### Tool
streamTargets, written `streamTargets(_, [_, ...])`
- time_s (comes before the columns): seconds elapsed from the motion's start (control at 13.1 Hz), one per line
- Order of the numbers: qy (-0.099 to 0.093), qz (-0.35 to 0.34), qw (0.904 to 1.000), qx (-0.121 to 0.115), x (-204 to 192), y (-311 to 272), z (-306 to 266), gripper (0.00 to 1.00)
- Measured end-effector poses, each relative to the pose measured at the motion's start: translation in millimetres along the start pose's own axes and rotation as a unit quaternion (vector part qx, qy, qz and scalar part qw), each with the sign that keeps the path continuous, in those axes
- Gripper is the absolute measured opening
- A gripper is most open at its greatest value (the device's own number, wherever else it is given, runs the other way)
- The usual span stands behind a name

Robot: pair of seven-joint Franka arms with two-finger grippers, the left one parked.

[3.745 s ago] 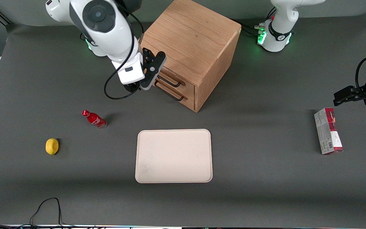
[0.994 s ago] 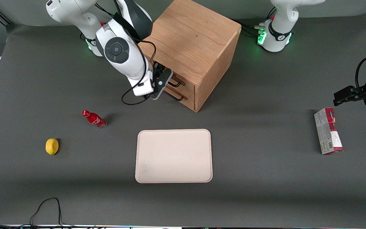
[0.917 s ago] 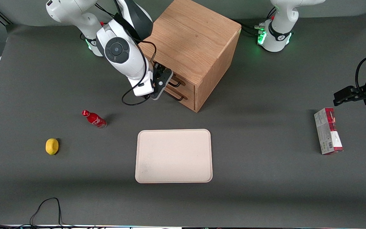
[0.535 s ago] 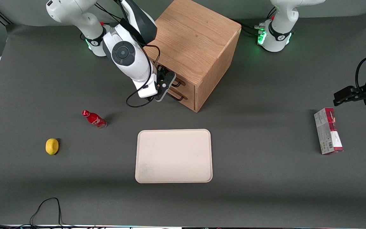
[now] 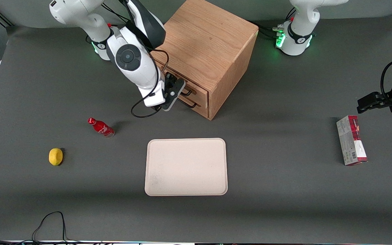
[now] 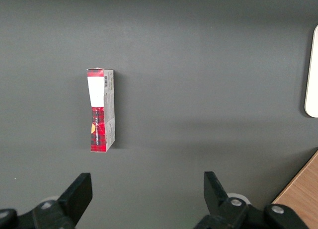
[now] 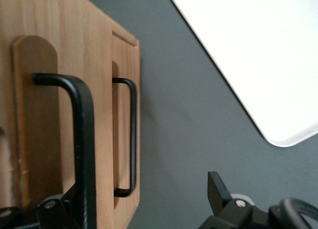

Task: Open upper drawer
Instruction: 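Pull the upper drawer outward by its handle with the right gripper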

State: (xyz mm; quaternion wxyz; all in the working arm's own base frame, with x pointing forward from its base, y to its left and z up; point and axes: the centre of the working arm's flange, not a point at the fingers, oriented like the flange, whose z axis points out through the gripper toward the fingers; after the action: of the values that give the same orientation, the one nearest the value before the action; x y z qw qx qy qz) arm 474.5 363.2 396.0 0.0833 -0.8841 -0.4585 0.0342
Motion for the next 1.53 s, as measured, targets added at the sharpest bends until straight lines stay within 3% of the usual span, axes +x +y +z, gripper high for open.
streamTargets(1.15, [0.02,0.034,0.999,-0.023,-10.8,76.7,-20.2,1.0])
streamTargets(1.53, [0.017,0.041,0.9975,-0.055,-8.4,110.9,-28.5,1.0])
